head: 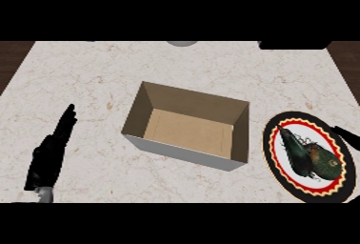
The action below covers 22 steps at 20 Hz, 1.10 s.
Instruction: Pick the squash from the plate and place it in the cardboard box
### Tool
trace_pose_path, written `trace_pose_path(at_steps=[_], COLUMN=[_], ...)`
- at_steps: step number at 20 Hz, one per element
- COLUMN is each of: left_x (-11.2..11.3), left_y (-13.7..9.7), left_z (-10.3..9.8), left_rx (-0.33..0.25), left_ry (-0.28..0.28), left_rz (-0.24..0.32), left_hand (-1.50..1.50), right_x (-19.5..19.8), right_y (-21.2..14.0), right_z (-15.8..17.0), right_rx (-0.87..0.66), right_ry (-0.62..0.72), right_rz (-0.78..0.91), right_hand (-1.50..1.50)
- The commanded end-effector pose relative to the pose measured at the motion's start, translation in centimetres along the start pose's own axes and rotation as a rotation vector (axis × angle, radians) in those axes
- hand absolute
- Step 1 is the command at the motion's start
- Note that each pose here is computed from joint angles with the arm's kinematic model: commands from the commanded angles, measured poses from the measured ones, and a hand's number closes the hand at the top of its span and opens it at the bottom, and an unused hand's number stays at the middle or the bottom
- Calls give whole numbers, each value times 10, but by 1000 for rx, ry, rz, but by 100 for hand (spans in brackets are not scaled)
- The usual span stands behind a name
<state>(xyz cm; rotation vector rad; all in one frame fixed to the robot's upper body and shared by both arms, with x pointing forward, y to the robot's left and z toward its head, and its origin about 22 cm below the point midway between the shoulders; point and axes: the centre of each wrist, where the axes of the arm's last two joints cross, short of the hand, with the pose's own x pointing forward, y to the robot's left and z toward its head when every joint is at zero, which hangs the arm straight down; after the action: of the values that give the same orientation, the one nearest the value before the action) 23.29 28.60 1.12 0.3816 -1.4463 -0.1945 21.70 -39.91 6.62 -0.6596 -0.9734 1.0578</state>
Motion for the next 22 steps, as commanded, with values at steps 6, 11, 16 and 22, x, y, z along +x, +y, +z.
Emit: trace_pose_path(at_steps=[6, 11, 16, 22], left_x=[-4, 15, -10, 15], left_y=[-5, -6, -17, -12], left_z=[6, -4, -9, -5], left_rx=[-1, 12, -4, -2], left_ry=[17, -12, -5, -2], left_rz=[-9, -10, 10, -4], left_hand=[0, 0, 0, 0], right_x=[-8, -30, 16, -13], right_y=[16, 2, 24, 42], right_z=[-24, -9, -25, -38], right_rx=[1, -12, -17, 5], right_ry=[-3, 4, -1, 9], right_rz=[5, -4, -19, -7], right_hand=[-150, -150, -150, -150])
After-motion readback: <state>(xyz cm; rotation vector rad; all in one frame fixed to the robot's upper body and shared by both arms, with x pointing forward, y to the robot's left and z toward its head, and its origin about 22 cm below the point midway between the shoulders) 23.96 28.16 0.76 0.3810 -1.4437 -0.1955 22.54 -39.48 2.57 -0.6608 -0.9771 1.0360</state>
